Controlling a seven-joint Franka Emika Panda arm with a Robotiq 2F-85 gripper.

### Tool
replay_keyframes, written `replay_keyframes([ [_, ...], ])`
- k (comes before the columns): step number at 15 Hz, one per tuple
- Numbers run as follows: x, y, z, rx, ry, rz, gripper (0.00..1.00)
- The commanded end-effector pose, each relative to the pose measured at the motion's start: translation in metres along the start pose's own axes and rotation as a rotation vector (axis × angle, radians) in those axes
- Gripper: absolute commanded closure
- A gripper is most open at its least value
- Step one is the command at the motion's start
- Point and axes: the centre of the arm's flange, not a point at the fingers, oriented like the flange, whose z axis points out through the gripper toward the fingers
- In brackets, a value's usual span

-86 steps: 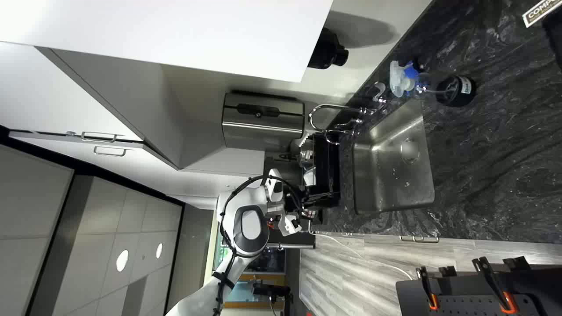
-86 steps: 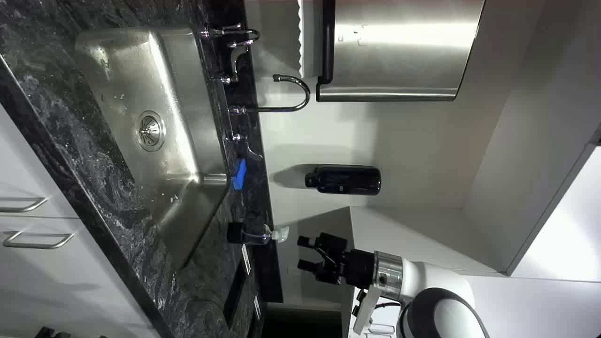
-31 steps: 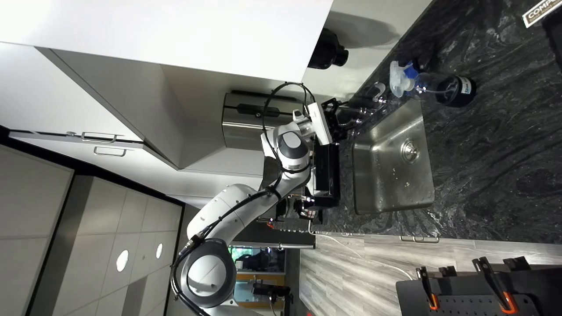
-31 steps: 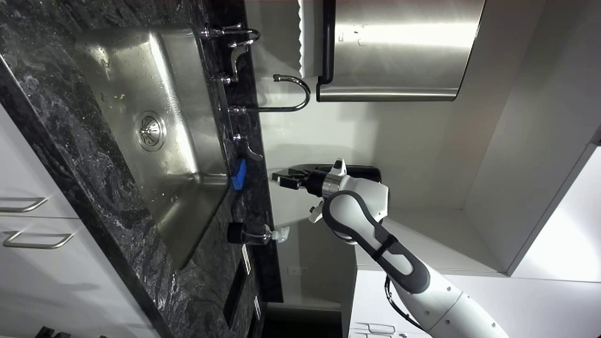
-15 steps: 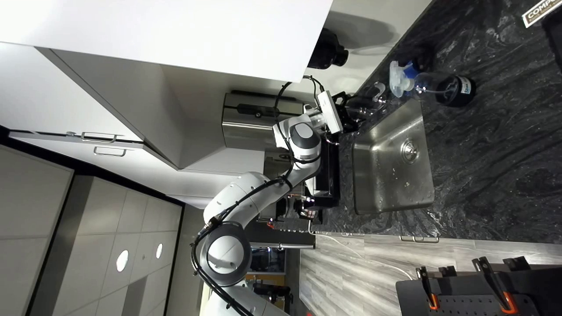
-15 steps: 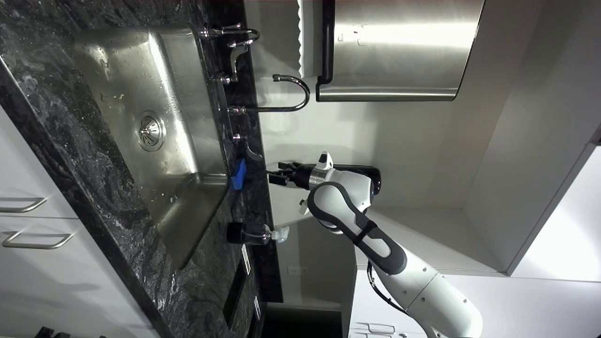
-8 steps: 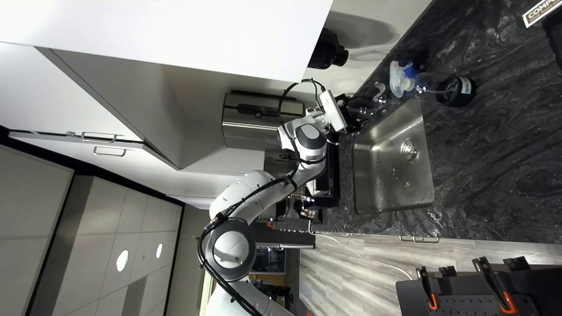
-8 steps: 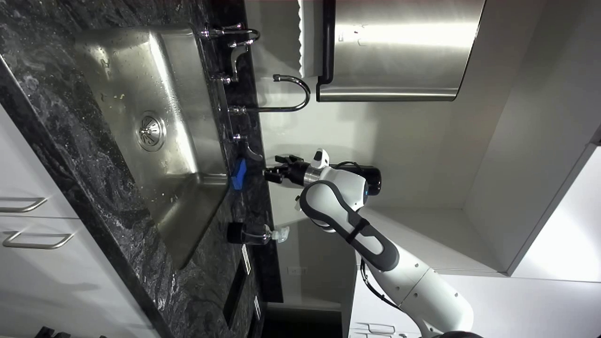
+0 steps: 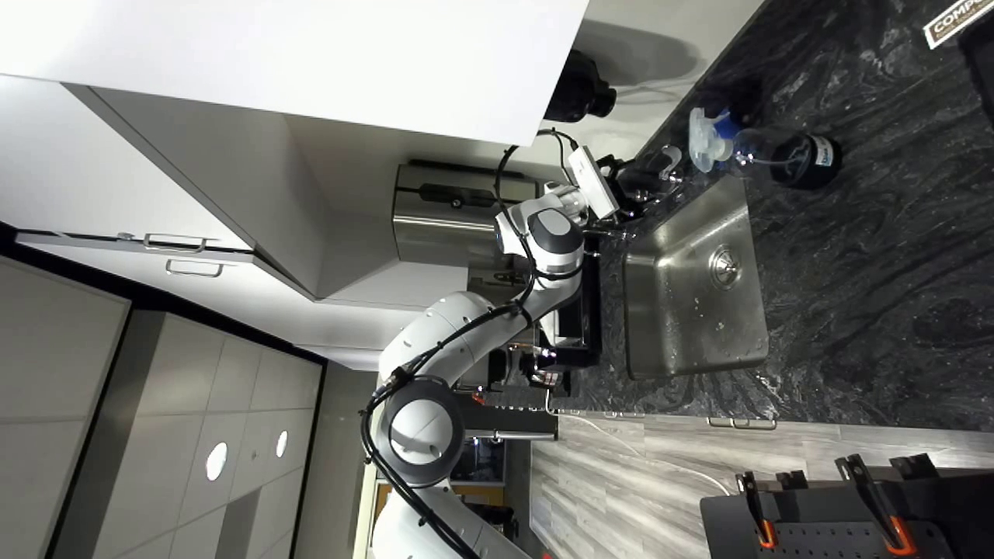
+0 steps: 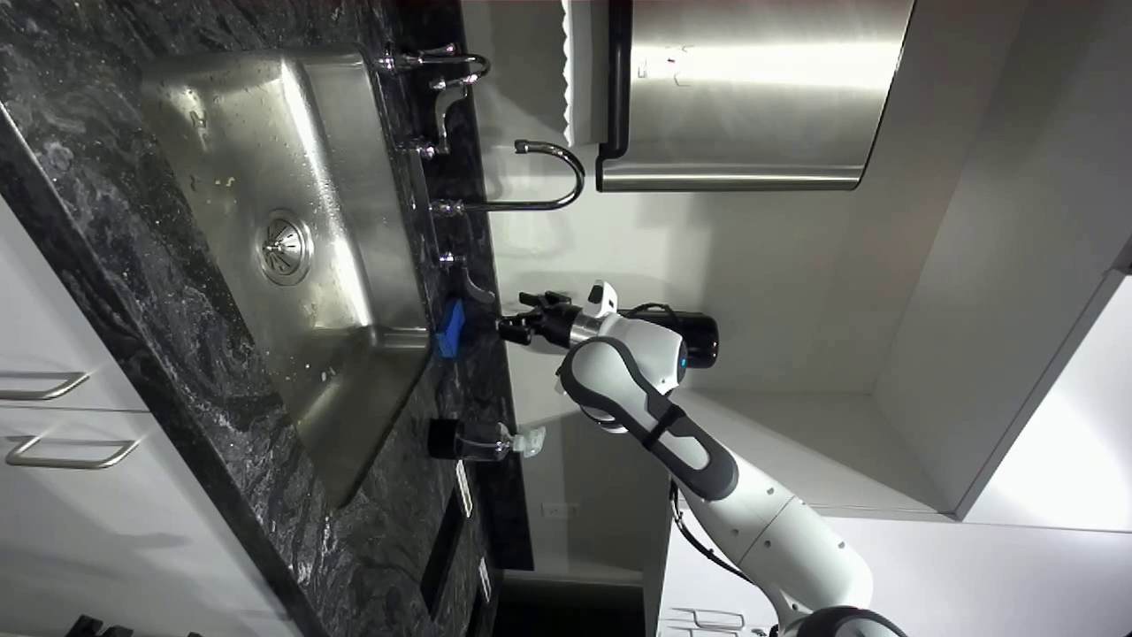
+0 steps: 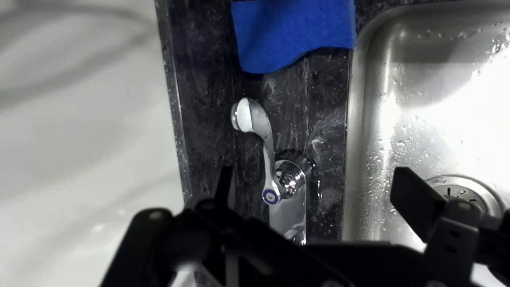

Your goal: Open the right handle of the tap, then close it

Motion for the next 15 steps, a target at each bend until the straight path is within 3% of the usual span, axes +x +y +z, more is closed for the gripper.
replay_keyframes([
  [1,-0.002,0.026,0.019,-0.016,0.001,-0.031,0.00],
  [13,-0.005,0.030,0.065,0.014,-0.023,-0.034,0.00],
  [14,-0.005,0.030,0.066,0.017,-0.023,-0.033,0.25],
  [15,-0.005,0.031,0.066,0.018,-0.024,-0.032,0.26],
])
